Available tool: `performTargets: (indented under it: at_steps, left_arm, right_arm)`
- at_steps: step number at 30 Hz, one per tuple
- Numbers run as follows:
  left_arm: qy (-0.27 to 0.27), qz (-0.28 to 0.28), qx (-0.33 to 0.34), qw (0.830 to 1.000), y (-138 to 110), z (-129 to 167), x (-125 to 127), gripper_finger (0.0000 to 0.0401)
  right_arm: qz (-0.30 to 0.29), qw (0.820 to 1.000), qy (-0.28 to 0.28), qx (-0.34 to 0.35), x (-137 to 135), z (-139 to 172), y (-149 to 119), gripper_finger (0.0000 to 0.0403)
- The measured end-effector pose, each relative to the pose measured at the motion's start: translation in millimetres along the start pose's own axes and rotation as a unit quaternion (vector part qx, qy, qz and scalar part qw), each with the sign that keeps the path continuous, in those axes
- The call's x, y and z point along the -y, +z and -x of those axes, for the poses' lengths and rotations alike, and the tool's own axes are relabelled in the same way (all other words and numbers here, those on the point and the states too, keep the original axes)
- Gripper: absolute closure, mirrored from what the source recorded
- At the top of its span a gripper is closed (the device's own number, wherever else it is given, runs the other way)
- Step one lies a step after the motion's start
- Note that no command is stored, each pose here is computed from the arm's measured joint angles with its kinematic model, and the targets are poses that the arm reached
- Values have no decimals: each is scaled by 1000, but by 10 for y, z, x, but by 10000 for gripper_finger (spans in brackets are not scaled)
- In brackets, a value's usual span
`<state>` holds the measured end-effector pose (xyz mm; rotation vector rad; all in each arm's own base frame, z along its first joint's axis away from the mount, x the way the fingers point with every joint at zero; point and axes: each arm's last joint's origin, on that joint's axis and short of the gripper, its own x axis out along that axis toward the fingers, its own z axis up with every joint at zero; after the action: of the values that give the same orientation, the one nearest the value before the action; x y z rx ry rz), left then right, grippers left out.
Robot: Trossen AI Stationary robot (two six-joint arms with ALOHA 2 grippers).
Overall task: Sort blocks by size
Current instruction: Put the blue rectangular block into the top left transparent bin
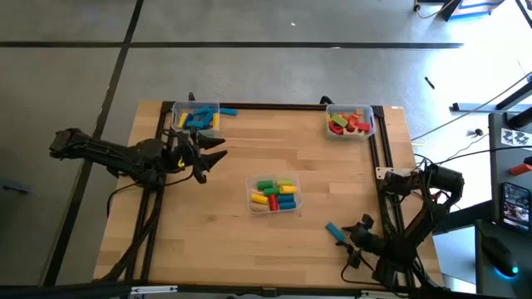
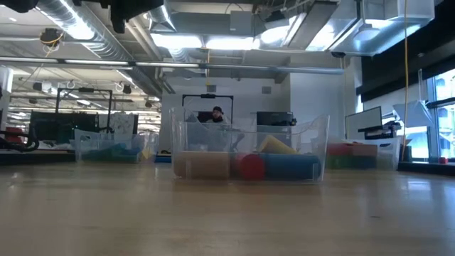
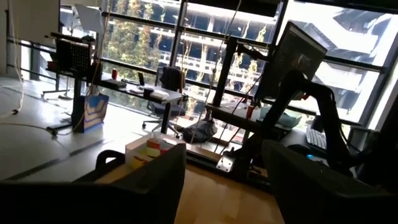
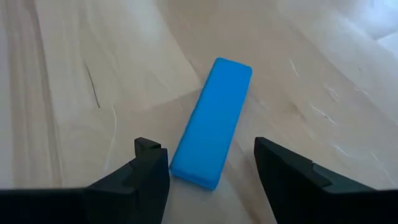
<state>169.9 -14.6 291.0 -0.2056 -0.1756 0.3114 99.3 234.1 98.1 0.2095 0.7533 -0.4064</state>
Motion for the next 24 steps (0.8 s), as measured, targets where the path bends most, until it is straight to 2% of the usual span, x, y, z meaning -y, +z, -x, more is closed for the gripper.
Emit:
performTargets:
  at_steps: [5,15,21,24]
  left_arm:
    - [0,2,-1,1000,-3,-1,0,191]
    - [1,1,-3,1000,-7,-1,-3,191]
    - [2,0,-5,1000,-12,-1,-3,191]
    - [2,-2,-9,1000,-19,-1,-5,191]
  right_arm:
    - [5,1000,-3,18,1,-37,-21,178]
    - [-4,994,-30,101,7,-331,-195,178]
    - [-2,993,-43,108,16,-416,-206,178]
    - [-1,993,-43,108,15,-429,-219,191]
